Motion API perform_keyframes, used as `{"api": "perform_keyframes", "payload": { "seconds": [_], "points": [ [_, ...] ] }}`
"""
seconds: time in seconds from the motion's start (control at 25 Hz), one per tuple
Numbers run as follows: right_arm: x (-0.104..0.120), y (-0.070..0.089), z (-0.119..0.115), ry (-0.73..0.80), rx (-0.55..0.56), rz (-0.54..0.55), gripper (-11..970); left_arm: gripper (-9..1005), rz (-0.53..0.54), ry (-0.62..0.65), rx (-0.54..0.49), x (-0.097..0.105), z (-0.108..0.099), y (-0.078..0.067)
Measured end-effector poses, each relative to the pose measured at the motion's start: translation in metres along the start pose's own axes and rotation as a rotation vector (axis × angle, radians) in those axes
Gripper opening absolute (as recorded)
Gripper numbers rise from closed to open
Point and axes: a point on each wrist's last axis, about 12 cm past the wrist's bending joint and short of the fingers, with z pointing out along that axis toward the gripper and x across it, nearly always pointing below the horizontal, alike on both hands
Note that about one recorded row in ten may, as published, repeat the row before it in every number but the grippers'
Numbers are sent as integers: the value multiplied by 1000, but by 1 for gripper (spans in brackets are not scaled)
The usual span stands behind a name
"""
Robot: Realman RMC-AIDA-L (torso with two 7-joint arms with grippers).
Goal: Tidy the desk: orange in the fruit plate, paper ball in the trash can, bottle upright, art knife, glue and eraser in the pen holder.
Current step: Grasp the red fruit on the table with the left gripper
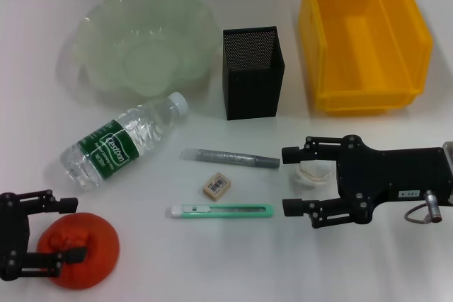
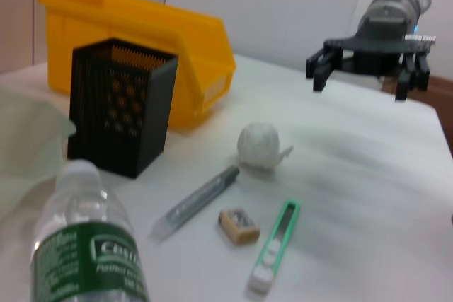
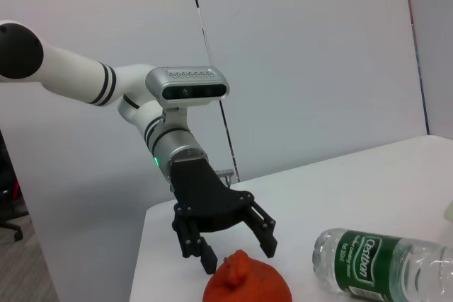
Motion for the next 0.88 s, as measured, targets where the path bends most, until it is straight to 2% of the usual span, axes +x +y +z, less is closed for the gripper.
{"api": "perform_keyframes", "payload": {
  "seconds": [0.4, 0.6, 0.88],
  "points": [
    [0, 0, 0, 1, -1, 7, 764, 705, 22, 81, -22, 8, 1, 2],
    [0, 0, 0, 1, -1, 16, 761, 697, 72, 85, -23, 9, 2, 2],
    [0, 0, 0, 1, -1, 20, 756, 687, 76, 89, -28, 10, 3, 2]
  ]
}}
